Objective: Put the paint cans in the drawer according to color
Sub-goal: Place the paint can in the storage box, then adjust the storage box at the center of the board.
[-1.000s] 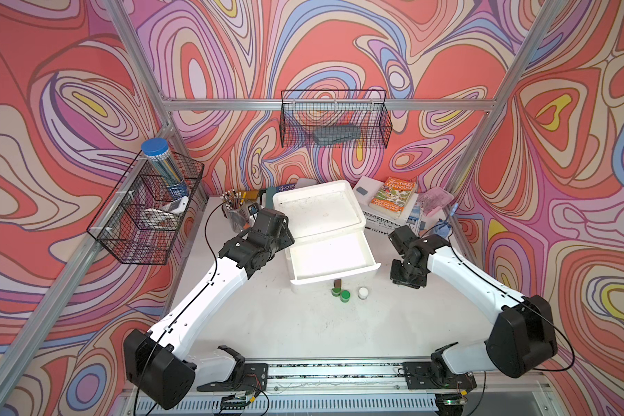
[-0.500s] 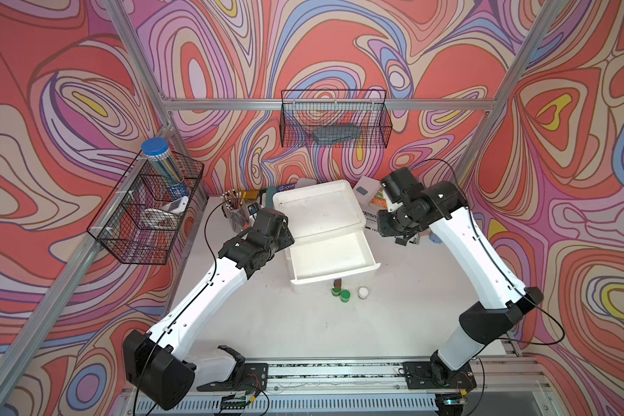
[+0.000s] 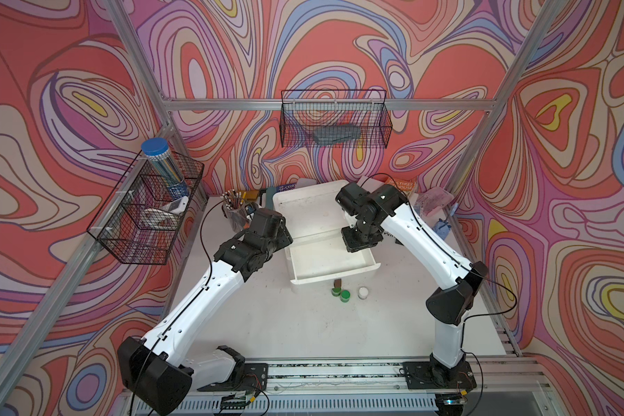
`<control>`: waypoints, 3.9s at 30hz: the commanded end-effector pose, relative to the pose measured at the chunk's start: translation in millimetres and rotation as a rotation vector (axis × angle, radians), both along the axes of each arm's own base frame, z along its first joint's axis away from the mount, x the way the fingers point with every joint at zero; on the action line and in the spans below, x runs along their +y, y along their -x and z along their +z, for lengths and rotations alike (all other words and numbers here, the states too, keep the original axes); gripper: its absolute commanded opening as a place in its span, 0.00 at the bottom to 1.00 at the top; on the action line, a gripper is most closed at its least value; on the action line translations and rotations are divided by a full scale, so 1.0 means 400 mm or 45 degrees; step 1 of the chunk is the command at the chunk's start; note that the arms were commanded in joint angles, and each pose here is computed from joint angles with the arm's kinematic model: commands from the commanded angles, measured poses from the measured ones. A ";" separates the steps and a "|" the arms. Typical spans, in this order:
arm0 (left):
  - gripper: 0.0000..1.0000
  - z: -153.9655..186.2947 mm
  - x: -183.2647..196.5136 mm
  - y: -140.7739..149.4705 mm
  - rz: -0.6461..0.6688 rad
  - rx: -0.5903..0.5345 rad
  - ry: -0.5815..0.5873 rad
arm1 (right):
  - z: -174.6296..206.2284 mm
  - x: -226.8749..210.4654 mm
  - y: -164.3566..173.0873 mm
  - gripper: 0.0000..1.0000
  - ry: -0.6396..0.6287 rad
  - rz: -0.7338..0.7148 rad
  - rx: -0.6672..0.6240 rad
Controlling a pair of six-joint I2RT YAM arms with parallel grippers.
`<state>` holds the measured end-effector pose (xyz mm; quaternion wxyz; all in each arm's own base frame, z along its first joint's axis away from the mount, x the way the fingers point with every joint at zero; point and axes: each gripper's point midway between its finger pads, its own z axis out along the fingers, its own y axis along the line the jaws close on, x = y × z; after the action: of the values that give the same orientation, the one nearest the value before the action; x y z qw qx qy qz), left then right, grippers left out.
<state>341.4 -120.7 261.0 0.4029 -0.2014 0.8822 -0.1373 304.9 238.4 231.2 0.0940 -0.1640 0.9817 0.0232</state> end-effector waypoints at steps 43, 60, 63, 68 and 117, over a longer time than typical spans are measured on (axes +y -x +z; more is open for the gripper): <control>0.72 0.316 -0.475 0.217 -1.287 -0.911 -0.597 | 0.013 -0.500 0.033 0.60 -0.322 -1.048 -0.349; 0.77 0.261 -0.508 0.225 -1.229 -0.839 -0.744 | -0.165 -0.380 0.051 0.48 -0.638 -0.971 -0.003; 0.78 0.277 -0.443 0.180 -1.062 -0.785 -0.664 | -0.119 -0.367 -0.024 0.48 -0.669 -0.899 -0.072; 0.81 0.297 -0.308 0.117 -0.753 -0.692 -0.542 | -0.008 -0.341 -0.170 0.50 -0.767 -0.820 -0.225; 0.79 0.247 -0.087 0.080 -0.438 -0.449 -0.233 | 0.053 0.342 -0.436 0.49 -0.944 0.203 -0.338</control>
<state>311.3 -148.3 353.1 0.5274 -0.0131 0.8380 -0.1395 494.8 343.0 256.6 0.3041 -0.1765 0.8872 0.2989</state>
